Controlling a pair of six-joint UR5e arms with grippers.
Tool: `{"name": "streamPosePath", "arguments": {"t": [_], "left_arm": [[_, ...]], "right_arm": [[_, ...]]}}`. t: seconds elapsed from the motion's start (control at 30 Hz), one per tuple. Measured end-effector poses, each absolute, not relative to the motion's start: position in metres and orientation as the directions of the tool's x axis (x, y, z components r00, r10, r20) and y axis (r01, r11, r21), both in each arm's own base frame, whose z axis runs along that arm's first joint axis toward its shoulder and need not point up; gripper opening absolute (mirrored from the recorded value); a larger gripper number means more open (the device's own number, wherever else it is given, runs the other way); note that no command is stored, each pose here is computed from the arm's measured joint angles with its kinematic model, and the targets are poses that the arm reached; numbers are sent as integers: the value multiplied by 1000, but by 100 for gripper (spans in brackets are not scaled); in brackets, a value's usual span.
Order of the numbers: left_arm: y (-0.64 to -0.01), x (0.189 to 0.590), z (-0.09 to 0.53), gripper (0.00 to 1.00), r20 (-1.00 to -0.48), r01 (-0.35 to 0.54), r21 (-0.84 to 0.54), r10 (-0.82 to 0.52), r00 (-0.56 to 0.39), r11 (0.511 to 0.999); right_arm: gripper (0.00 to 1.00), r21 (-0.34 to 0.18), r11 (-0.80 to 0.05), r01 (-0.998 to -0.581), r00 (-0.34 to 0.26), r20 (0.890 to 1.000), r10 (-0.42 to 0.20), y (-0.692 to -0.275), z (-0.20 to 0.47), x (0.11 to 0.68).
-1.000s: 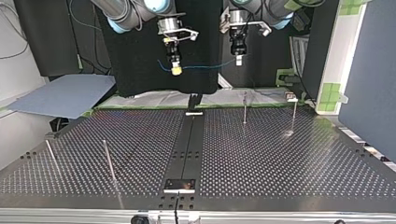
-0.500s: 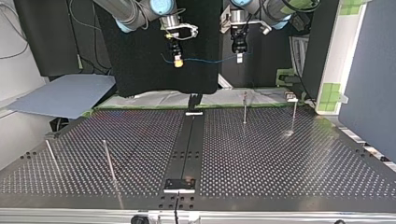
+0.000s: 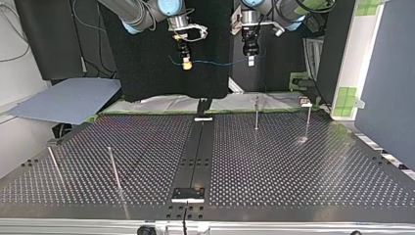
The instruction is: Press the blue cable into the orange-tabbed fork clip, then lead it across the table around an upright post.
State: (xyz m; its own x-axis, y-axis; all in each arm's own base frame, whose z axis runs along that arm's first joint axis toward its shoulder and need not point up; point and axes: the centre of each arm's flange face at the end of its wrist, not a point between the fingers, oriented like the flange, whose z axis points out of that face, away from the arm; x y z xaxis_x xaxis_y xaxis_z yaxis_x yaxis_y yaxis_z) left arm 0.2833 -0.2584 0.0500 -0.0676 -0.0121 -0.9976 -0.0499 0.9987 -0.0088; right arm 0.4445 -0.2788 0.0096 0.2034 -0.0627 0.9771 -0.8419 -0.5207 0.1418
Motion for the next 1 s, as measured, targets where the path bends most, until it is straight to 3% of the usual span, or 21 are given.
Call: {"name": "streamPosePath", "arguments": {"t": [0.67,1.0], "left_arm": [[-262,279,56,0,-997,-52,-27,-31,-66,998],[-262,282,80,0,-994,-68,-108,-110,-22,992]], "right_arm": [[0,153,-505,-849,205,978,-47,-286,20,448],[0,97,-448,-889,116,993,-15,-314,80,470]]}}
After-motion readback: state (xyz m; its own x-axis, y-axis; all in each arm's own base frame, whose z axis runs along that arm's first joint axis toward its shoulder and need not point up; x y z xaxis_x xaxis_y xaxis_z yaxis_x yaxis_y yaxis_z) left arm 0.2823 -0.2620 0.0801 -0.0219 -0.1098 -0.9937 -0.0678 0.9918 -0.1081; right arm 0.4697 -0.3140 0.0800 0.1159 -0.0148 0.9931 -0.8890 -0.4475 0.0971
